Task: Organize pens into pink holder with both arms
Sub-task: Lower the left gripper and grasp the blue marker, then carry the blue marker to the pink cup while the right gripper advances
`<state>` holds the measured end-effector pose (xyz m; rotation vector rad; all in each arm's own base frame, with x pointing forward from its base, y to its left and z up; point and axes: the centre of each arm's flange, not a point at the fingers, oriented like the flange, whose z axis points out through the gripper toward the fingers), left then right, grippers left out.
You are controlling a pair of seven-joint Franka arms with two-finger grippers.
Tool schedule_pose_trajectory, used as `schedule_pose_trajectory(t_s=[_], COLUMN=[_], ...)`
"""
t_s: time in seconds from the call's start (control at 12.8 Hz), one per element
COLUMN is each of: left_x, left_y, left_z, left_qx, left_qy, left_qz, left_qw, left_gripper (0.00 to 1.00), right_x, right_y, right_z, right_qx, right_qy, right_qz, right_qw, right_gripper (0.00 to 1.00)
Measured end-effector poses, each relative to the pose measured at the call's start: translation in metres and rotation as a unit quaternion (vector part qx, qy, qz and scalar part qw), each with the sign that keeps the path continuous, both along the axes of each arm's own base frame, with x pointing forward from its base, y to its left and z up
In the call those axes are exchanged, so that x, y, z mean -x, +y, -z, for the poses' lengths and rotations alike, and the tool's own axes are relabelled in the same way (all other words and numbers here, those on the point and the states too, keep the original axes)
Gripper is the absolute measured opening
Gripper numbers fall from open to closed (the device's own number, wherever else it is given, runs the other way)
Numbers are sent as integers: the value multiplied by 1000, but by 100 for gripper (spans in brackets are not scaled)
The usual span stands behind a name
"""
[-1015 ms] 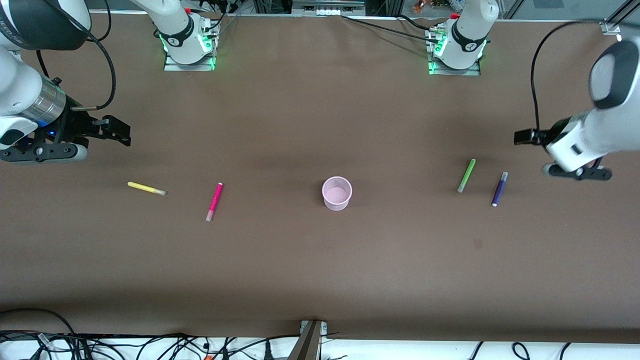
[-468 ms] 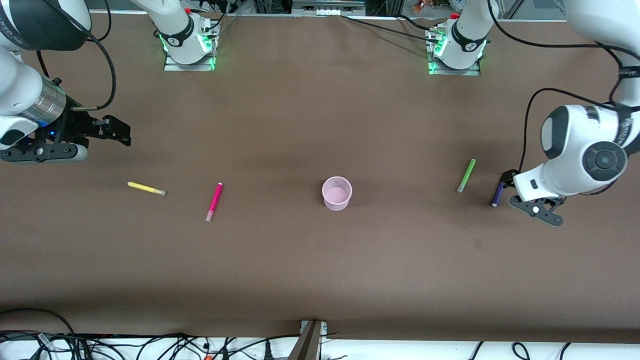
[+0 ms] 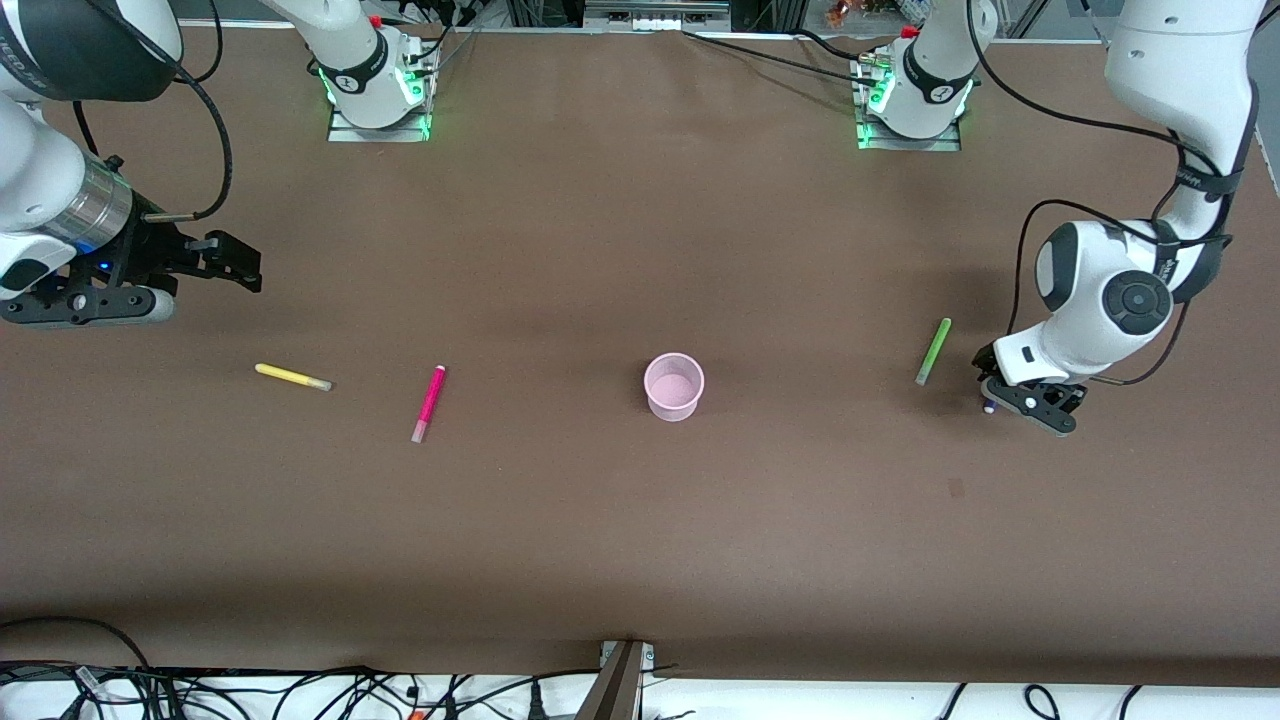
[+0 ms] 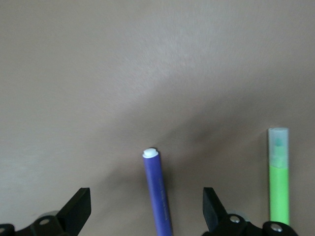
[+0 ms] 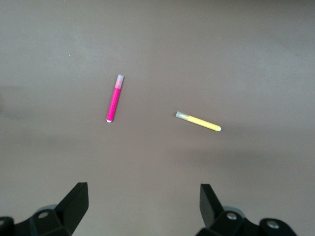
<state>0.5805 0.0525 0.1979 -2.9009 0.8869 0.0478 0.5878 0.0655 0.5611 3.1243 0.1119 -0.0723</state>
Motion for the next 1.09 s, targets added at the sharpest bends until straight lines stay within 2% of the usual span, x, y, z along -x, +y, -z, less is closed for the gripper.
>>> schedule_pose_trajectory(t_s=[0.16,0.23,0.62,0.78,1.01,1.09], left_x=[3,4,1,1,-2,-7], left_y=[2,2,2,1,0,-2], left_z=[20,26,26,26,22,14], left_qx=[1,2,2,2,2,1], left_qy=[7,9,7,7,7,16], left_qz=[1,1,8,11,13,14], left_qw=[1000,1000,1000,1000,1000,1000], left_gripper=[100,93,33,18,18,18], right_x=[0,1,1,1,1,1], right_y=[0,0,0,0,0,0], right_z=[0,1,1,1,1,1], right_qx=[0,0,1,1,1,1], right_qy=[2,4,5,5,5,5], right_qz=[0,0,0,0,0,0], right_qw=[1000,1000,1000,1000,1000,1000], right_gripper=[100,100,100,100,100,100])
